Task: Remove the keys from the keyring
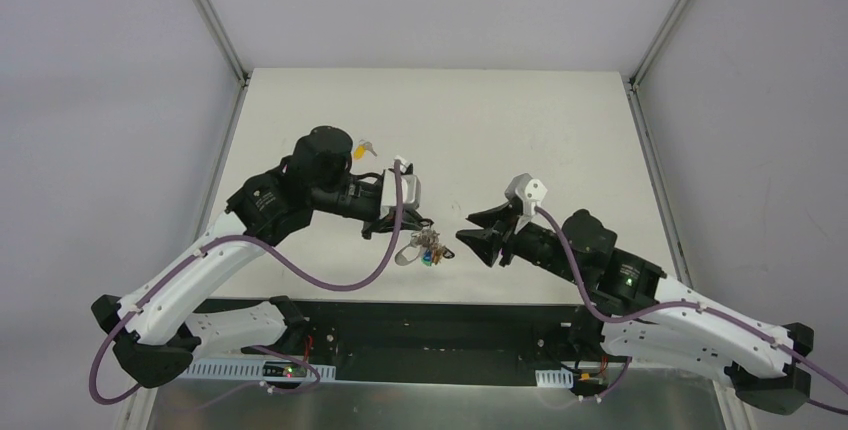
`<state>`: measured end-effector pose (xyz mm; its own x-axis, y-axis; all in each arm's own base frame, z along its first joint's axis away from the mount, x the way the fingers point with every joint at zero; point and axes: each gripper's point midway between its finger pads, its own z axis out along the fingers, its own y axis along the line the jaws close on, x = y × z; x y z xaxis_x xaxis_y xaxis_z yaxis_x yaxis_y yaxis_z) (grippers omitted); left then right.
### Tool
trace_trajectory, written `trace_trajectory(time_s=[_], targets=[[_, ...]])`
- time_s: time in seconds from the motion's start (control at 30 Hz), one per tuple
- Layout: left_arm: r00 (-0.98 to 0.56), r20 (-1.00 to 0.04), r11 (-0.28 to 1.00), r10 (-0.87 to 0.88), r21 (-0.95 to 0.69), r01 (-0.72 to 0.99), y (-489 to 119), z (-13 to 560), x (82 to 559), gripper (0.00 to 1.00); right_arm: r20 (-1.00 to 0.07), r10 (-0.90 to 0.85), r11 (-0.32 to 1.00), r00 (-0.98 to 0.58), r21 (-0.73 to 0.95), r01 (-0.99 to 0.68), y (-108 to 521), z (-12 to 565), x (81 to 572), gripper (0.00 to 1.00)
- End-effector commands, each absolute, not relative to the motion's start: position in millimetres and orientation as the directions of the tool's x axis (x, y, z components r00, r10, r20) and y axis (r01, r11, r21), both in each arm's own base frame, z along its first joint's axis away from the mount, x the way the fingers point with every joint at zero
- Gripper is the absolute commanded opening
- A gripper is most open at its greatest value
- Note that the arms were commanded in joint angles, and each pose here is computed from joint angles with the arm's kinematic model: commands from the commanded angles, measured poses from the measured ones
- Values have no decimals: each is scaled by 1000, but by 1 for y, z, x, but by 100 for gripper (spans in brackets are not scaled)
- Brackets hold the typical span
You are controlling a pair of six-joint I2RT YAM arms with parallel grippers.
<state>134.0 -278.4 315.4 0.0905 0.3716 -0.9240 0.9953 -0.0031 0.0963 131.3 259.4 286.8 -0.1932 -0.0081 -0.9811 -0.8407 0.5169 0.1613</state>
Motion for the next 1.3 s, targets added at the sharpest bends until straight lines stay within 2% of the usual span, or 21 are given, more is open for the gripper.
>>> trace_trajectory(time_s=[0.0, 0.27, 0.43, 0.97, 1.27], targets=[[306, -916, -144, 259, 276, 950, -281, 333, 120, 0, -1000, -28, 463, -5, -9, -886, 271, 300, 136, 46], [415, -886, -295, 207, 348, 890, -282, 325, 104, 0, -994, 10, 458, 106, -90, -884, 283, 307, 147, 46], [439, -883, -359, 168, 360, 861, -281, 322, 93, 0, -993, 18, 377, 120, -104, -920, 290, 307, 139, 46], [445, -883, -407, 150, 355, 842, -276, 318, 82, 0, -997, 64, 35, 46, -44, -998, 302, 312, 91, 48], [439, -889, -424, 131, 350, 835, -275, 320, 76, 0, -995, 94, -73, 15, -22, -997, 316, 321, 80, 51]])
